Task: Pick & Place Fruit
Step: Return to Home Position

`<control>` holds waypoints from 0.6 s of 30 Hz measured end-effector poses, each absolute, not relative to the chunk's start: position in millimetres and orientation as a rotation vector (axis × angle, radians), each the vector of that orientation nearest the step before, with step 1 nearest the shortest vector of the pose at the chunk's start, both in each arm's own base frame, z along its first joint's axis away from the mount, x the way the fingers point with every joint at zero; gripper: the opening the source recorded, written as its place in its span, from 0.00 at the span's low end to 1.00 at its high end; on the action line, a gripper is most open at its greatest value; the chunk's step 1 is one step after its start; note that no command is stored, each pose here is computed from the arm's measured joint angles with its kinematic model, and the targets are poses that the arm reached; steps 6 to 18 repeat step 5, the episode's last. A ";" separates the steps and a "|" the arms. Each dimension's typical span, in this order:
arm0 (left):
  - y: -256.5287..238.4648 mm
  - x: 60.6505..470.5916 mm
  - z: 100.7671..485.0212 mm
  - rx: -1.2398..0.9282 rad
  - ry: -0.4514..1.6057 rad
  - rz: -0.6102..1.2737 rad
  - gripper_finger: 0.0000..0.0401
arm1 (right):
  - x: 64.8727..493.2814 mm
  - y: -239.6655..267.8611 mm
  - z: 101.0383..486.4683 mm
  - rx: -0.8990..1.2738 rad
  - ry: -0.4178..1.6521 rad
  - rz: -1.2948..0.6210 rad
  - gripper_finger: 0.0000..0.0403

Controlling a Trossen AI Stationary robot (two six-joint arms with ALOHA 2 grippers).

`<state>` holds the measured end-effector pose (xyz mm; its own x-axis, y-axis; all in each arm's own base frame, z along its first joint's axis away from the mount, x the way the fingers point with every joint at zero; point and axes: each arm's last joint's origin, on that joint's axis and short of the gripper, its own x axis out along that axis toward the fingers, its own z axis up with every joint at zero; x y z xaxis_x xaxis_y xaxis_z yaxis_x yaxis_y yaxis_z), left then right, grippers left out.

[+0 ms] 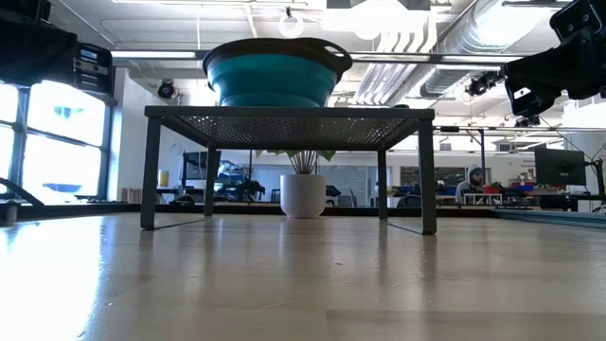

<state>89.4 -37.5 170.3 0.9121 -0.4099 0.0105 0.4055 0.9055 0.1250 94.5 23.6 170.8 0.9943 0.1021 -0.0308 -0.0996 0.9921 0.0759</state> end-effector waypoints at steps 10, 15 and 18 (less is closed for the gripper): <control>-37.5 89.4 170.4 0.121 -0.037 -0.421 0.07 | 94.5 23.7 170.8 0.074 0.035 0.102 0.01; -37.5 89.4 170.4 0.121 -0.037 -0.421 0.07 | 94.5 23.7 170.8 0.074 0.035 0.102 0.01; -37.5 89.4 170.4 0.121 -0.037 -0.421 0.07 | 94.5 23.7 170.8 0.074 0.035 0.102 0.01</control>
